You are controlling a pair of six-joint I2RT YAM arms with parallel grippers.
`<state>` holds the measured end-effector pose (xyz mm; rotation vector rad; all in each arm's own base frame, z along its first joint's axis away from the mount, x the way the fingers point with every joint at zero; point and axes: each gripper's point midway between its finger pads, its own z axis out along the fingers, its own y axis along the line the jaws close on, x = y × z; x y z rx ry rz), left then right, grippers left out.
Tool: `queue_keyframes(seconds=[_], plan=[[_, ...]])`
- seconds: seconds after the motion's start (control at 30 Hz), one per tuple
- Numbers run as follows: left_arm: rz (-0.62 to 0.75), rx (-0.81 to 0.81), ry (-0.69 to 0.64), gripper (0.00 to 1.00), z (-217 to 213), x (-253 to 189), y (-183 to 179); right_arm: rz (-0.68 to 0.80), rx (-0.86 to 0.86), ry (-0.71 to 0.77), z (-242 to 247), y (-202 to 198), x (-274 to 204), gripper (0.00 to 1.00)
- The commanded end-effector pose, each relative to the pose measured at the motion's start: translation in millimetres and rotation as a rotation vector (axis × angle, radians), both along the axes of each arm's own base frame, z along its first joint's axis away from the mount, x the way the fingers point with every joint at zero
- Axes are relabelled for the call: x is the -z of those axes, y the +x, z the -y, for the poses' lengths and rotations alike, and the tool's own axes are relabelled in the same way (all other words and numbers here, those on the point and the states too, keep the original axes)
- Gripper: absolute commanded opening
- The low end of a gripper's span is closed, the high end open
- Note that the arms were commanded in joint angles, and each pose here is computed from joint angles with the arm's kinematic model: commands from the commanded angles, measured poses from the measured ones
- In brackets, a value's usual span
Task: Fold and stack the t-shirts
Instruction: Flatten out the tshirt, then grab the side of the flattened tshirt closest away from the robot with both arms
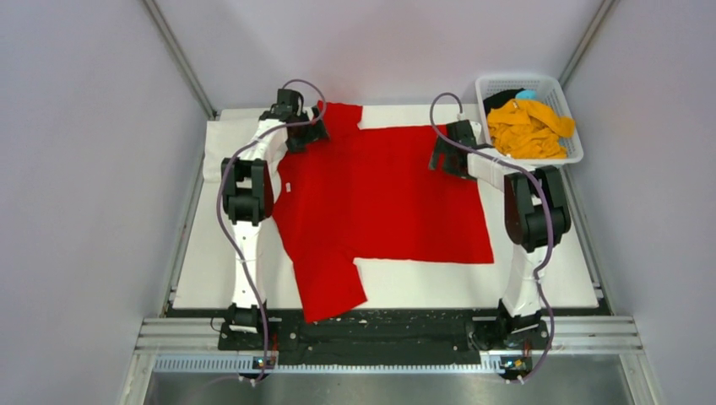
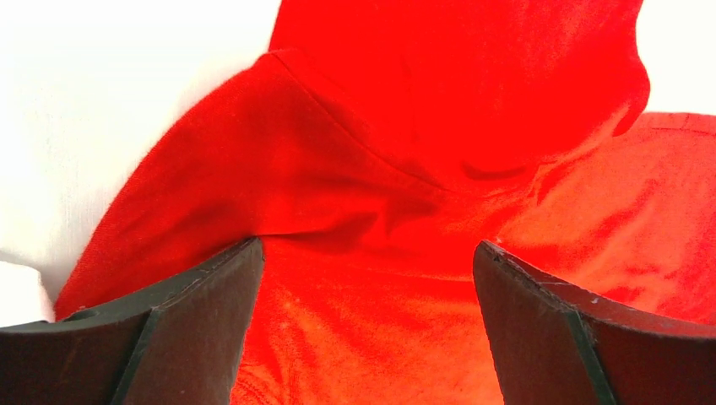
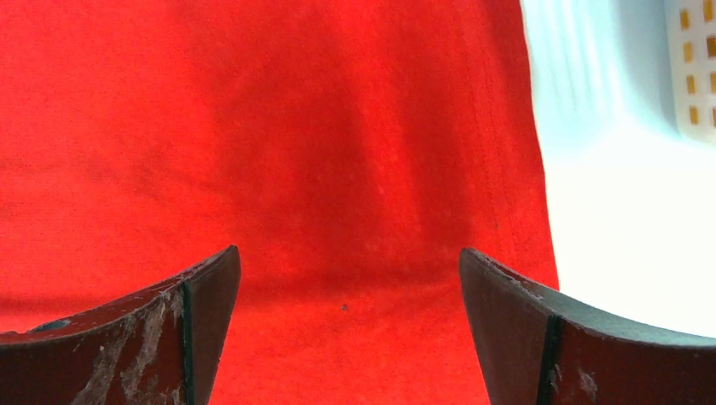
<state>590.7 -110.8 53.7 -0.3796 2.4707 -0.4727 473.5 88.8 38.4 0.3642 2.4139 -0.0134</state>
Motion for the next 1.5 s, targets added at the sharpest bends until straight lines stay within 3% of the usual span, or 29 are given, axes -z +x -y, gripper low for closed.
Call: queue_keyframes(seconds=[0.0,0.17,0.37,0.6,0.83,1.03,1.17,1.47], plan=[[0.067,0.036,-0.026,0.99,3.8,-33.6,1.9,0.115,-0.034,0.039,-5.7,18.7,-57.0,0.99],[0.145,0.065,-0.032,0.99,14.3,-84.4,-38.9,0.185,-0.037,0.060,-1.6,-3.3,-94.7,0.99],[0.201,0.064,0.012,0.99,28.9,-116.6,-140.8,0.211,0.095,0.072,21.6,-45.7,-102.5,0.99],[-0.042,0.012,0.160,0.99,23.1,-59.0,-299.1,0.242,0.150,0.128,26.1,-52.0,-108.5,0.99],[-0.187,-0.018,0.128,0.98,32.0,-28.6,-424.4,0.196,0.094,0.233,4.9,-61.1,-94.4,0.99],[-0.279,0.048,0.115,0.93,44.0,-10.0,-484.3,0.187,0.134,0.175,21.5,-85.6,-92.6,0.99],[-0.382,0.100,0.219,0.92,35.4,10.4,-522.6,0.193,0.182,0.131,39.6,-115.8,-95.4,0.99],[-0.377,0.074,0.287,0.67,18.0,29.4,-535.6,0.189,0.234,0.157,55.1,-183.9,-89.9,0.99]])
